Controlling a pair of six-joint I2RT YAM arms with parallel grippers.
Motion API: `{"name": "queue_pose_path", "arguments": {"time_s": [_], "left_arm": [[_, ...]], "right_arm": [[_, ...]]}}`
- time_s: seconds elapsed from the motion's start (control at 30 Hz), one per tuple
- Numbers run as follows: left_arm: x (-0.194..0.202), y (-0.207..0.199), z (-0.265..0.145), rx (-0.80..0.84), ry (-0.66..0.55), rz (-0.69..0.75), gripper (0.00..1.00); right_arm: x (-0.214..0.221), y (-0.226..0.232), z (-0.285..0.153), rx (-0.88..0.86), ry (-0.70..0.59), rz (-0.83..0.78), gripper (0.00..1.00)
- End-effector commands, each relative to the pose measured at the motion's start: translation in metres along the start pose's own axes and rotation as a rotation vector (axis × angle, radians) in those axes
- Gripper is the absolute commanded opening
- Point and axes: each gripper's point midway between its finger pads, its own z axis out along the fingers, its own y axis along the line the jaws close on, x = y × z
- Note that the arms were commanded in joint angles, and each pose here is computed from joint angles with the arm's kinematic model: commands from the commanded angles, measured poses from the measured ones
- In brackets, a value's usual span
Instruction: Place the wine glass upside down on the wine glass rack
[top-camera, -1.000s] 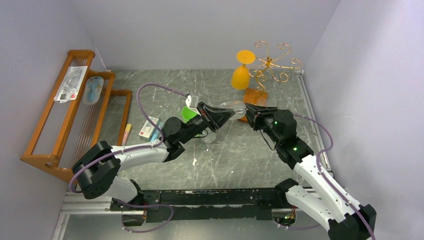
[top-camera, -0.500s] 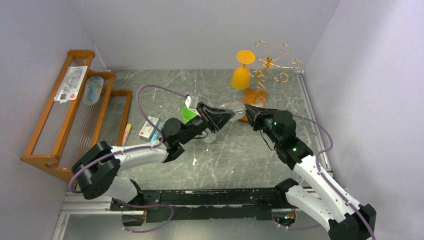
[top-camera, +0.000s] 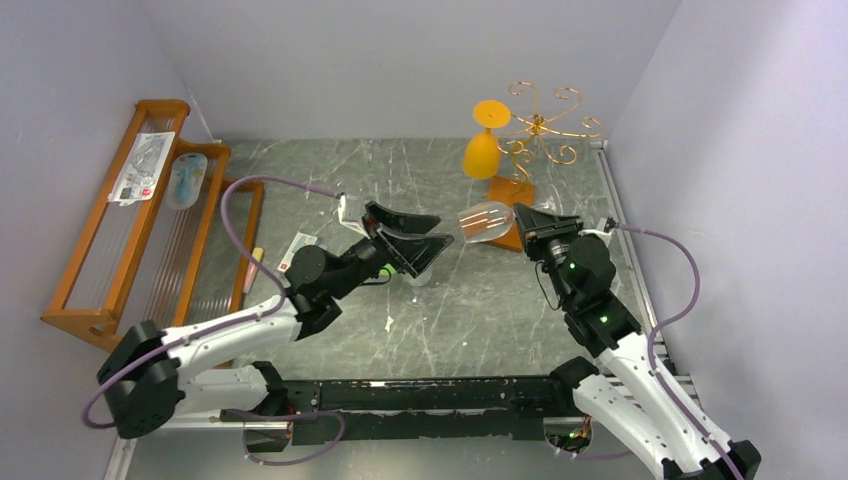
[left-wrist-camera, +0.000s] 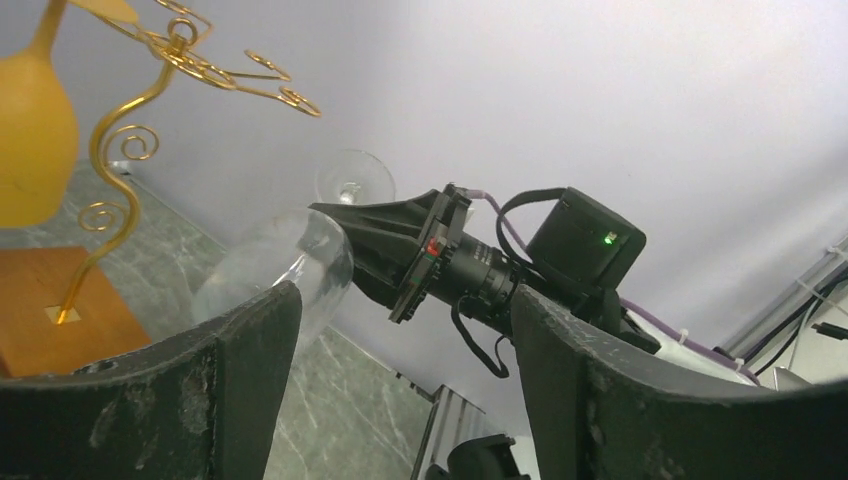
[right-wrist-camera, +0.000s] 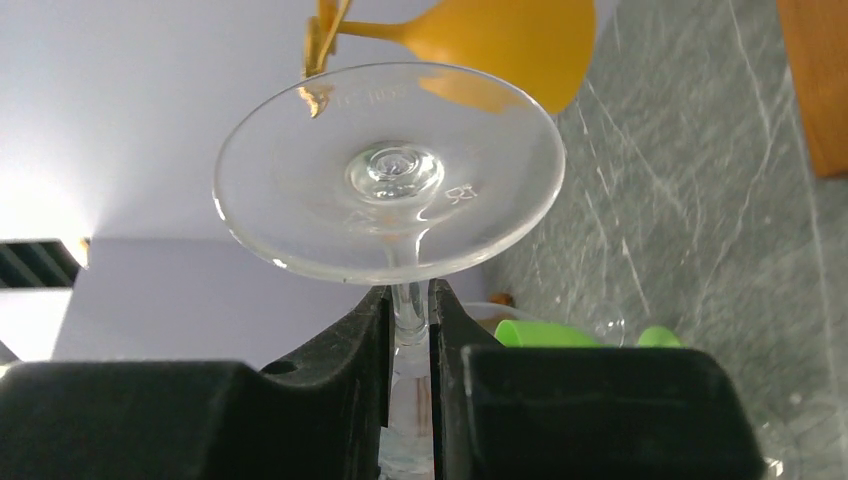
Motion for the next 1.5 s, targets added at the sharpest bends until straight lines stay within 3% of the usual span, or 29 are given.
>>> {"name": "queue_pose_path", "arguments": {"time_s": [0.0,0.17,0.37,0.63,0.87,1.1,1.47], "left_arm": [[-0.003,0.011,-0.011,-0.12,0.063,0.084,0.82],[-0.009,0.017,-0.017,-0.211,0.157,0.189,0.83],[-0.014,0.007,-0.012,-0.198,0.235,0.251,0.83],[-0.008,0.012,-0.008,-0.217,0.289,0.264,0.83],[-0.011,0.016,-0.006,-0.256,0.319,0.283,0.83],[-0.01,0.023,-0.007,-0.3,0.341,0.296,0.83],[-0.002,0.03,-0.004,-0.316,0.365,0.288,0.82]], "right_arm": [[-0.019,0.013,-0.014,-0.141,-0.089,-0.209,0.0],[-0.028,0.015,-0.028,-0.215,-0.131,-0.458,0.0],[-0.034,0.032,-0.034,-0.288,-0.169,-0.826,0.0],[-0.026,0.048,-0.011,-0.299,-0.142,-1.112,0.0],[-0.03,0.059,0.026,-0.282,-0.091,-1.21,0.0],[-0.045,0.063,0.049,-0.283,-0.098,-1.202,0.0],[-0.037,0.046,0.092,-0.239,0.043,-1.195,0.0]]}}
